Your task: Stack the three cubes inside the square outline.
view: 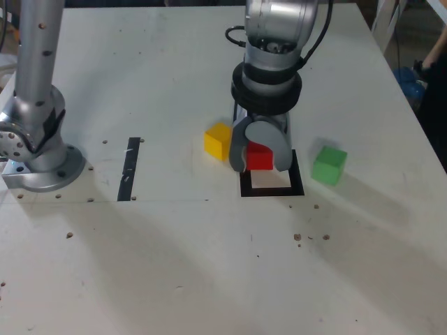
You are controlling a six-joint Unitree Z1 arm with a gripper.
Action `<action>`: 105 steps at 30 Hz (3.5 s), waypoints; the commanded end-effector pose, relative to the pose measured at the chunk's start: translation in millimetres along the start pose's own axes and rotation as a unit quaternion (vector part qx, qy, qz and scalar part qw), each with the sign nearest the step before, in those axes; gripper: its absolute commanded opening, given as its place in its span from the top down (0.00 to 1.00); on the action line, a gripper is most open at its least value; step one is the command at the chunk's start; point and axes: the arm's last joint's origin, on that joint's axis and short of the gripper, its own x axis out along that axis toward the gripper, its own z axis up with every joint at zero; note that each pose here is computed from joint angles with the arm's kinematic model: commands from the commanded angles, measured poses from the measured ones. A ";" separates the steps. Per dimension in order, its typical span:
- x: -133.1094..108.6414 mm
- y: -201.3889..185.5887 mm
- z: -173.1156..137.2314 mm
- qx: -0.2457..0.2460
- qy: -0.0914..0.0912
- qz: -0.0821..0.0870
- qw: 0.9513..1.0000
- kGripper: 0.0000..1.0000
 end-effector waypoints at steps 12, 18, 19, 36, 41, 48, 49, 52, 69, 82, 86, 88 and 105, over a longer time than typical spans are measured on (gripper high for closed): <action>18.8 6.9 14.1 -0.003 -0.001 -0.004 1.000 0.79; 22.0 8.2 16.4 -0.002 0.000 -0.006 1.000 0.77; 22.2 8.1 16.8 -0.002 0.000 -0.006 1.000 0.76; 15.5 6.0 13.7 0.014 -0.019 -0.039 0.999 0.01; -0.1 9.9 6.4 0.005 -0.033 -0.021 0.999 0.01; -38.7 17.0 -2.7 0.016 -0.066 0.037 0.997 0.01; -42.8 17.9 -4.1 0.023 -0.067 0.043 0.997 0.01; -51.3 20.6 -9.5 0.050 -0.059 0.059 0.995 0.01; -66.8 17.6 7.7 0.194 -0.060 0.073 0.976 0.00; -59.8 16.1 27.8 0.214 -0.050 0.083 0.972 0.01; -68.8 20.2 4.1 0.215 -0.030 0.083 0.972 0.01; -73.7 22.3 -9.9 0.216 -0.020 0.081 0.973 0.01; -31.6 30.3 -58.3 0.216 0.091 0.076 0.969 0.04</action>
